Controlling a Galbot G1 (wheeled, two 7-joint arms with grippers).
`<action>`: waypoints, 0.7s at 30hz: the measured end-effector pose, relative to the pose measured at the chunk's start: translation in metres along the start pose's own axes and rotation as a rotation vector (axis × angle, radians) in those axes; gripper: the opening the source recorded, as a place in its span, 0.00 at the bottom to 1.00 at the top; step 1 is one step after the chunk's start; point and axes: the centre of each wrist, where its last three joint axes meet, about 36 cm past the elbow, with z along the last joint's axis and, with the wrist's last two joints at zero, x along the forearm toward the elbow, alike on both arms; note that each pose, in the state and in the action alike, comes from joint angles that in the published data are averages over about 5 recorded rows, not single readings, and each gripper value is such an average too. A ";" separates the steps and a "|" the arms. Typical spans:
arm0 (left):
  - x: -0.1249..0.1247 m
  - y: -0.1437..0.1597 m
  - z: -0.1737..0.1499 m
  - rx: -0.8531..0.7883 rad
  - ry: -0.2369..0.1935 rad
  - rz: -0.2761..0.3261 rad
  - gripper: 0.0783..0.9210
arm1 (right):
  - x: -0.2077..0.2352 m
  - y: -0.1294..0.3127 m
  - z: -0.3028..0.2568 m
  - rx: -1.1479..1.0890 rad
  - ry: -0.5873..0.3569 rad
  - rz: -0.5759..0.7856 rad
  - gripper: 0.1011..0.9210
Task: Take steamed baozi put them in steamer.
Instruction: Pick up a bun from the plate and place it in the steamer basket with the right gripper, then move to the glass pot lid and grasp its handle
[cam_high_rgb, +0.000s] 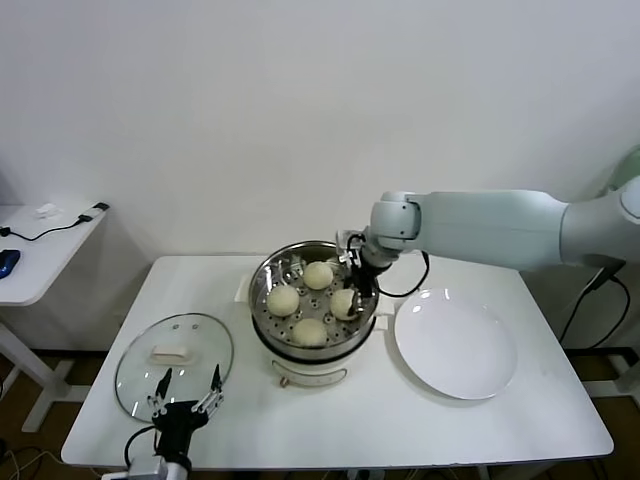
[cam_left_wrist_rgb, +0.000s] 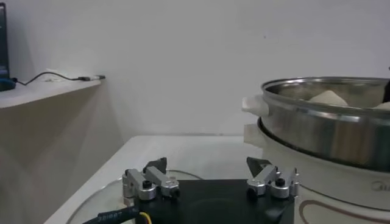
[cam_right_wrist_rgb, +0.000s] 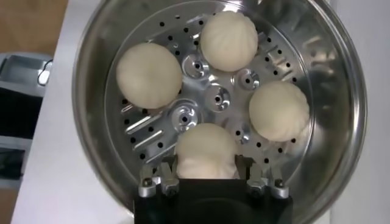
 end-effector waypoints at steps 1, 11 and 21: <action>0.000 0.000 0.000 0.000 0.000 0.000 0.88 | -0.001 0.000 0.000 0.000 -0.001 0.002 0.68; 0.003 0.001 -0.003 -0.001 -0.007 0.000 0.88 | 0.026 -0.011 0.004 0.029 -0.057 0.002 0.88; 0.003 0.002 -0.007 -0.004 -0.021 -0.001 0.88 | 0.083 -0.029 0.039 -0.067 -0.310 0.154 0.88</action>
